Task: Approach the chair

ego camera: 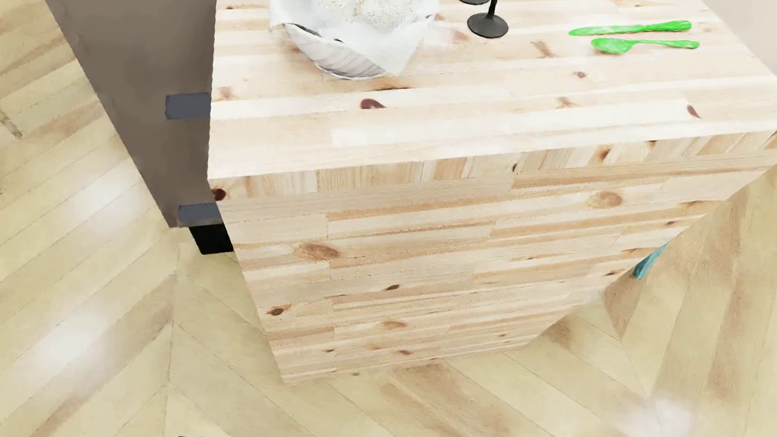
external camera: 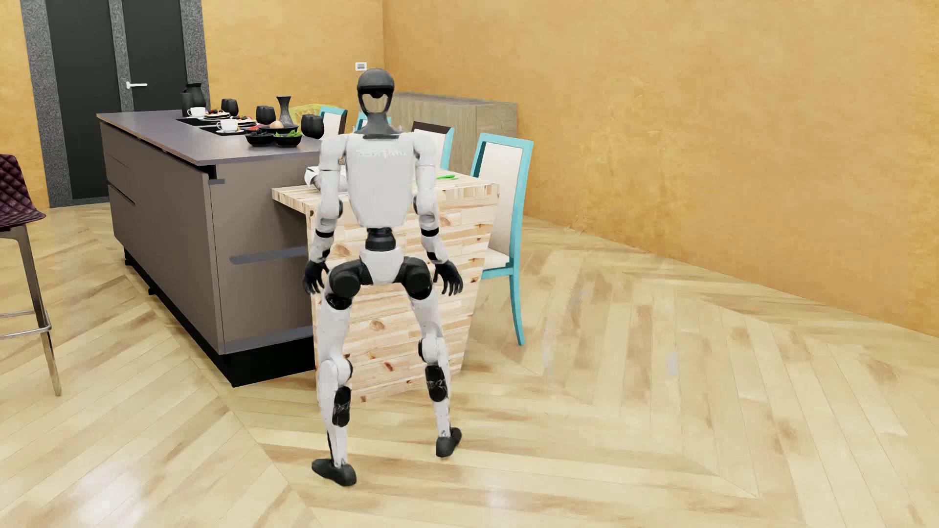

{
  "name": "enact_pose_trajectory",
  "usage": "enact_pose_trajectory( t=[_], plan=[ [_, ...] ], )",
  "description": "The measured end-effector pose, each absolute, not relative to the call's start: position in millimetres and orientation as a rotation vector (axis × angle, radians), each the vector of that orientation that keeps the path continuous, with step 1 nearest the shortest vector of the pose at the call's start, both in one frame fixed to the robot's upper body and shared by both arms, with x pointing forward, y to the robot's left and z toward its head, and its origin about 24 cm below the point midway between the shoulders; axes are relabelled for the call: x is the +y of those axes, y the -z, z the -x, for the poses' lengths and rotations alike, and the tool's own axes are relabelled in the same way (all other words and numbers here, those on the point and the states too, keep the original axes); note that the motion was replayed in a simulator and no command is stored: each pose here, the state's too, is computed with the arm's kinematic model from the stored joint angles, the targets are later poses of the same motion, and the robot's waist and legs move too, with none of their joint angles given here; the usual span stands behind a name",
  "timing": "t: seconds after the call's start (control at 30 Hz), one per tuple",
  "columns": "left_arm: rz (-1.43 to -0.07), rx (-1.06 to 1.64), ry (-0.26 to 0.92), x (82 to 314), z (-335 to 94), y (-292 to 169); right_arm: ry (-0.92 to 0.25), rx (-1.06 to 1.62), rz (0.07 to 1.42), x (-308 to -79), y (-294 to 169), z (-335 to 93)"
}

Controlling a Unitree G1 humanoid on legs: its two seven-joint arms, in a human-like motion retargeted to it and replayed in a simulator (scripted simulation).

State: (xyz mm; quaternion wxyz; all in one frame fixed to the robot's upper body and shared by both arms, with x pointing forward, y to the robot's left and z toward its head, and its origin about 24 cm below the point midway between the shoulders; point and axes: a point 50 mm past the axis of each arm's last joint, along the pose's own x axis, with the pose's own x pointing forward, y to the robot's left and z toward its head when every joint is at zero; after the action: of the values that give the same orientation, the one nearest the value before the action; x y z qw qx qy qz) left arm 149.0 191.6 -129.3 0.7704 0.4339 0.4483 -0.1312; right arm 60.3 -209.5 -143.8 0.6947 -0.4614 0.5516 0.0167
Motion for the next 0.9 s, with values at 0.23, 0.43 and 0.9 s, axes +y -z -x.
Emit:
enact_pose_trajectory(
  t=[0.23,0.43,0.9],
  plan=[
    [-0.956,1.039,0.207,223,-116,129,-0.108,1.174,1.052,-193,148,-87],
    [-0.837,1.236,0.258,204,-48,147,-0.252,0.881,1.178,-185,123,-171],
    [-0.806,1.317,0.202,213,-25,146,-0.614,0.582,1.31,-117,105,-195]
  ],
)
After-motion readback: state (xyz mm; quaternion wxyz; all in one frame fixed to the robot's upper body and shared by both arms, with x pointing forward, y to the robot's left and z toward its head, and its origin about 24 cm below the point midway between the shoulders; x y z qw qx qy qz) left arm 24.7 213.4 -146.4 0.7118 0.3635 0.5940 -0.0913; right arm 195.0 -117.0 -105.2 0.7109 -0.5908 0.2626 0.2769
